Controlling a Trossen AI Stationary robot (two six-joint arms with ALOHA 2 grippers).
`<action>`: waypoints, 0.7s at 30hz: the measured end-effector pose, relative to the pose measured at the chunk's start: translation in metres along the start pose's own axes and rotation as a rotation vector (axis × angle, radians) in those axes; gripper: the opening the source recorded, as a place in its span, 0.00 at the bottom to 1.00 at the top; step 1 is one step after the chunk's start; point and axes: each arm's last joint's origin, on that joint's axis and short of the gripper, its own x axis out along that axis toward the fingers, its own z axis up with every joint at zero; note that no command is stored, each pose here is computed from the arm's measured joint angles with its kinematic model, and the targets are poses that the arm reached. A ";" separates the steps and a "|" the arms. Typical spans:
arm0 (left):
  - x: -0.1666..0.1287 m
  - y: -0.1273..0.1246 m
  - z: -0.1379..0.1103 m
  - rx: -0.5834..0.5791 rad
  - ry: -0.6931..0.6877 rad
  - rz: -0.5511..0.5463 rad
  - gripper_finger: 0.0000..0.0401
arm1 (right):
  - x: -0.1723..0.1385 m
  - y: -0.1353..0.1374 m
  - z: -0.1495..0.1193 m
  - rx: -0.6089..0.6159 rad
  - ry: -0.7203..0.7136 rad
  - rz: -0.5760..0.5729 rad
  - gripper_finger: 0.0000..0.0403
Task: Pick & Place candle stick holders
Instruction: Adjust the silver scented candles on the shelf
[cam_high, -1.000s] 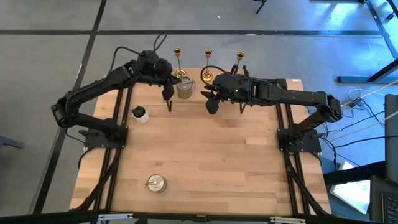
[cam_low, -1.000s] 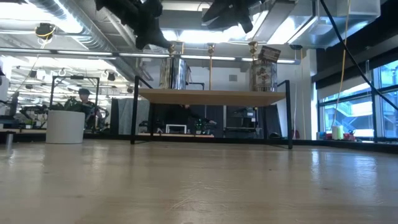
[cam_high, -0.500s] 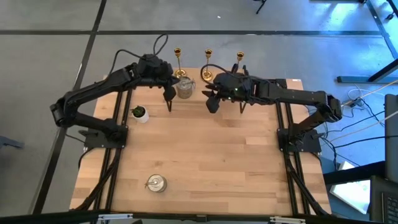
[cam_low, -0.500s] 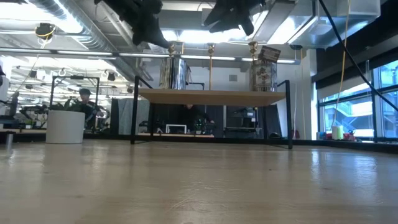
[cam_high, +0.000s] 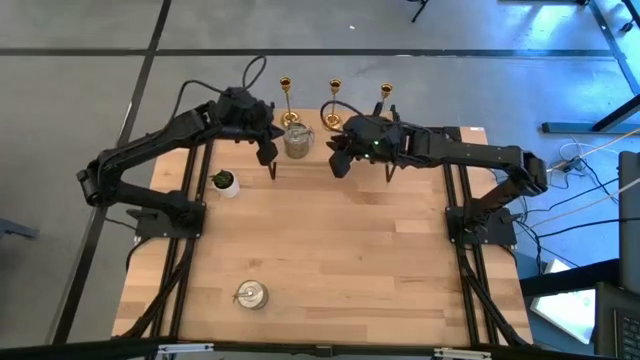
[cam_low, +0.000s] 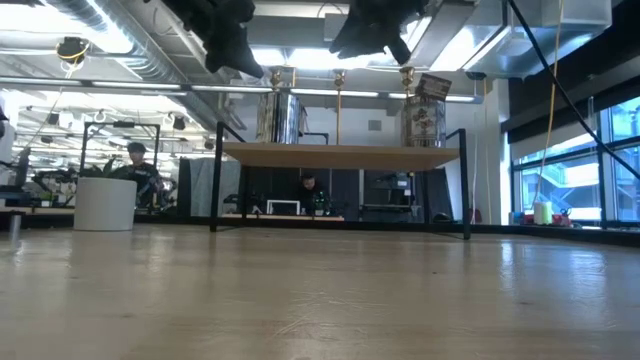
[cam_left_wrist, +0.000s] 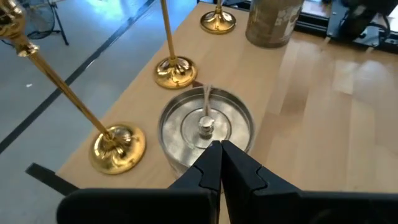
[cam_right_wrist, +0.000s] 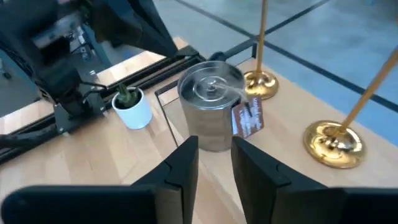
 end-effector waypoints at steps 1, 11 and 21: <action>0.000 -0.001 0.000 0.003 -0.002 -0.003 0.00 | 0.004 0.001 -0.002 -0.003 0.012 0.004 0.24; 0.000 -0.003 0.002 -0.015 -0.016 -0.009 0.00 | -0.011 0.016 0.029 -0.055 -0.107 0.357 0.25; 0.000 -0.003 0.005 -0.049 -0.045 -0.003 0.00 | -0.007 -0.002 0.050 -0.149 -0.035 0.352 0.12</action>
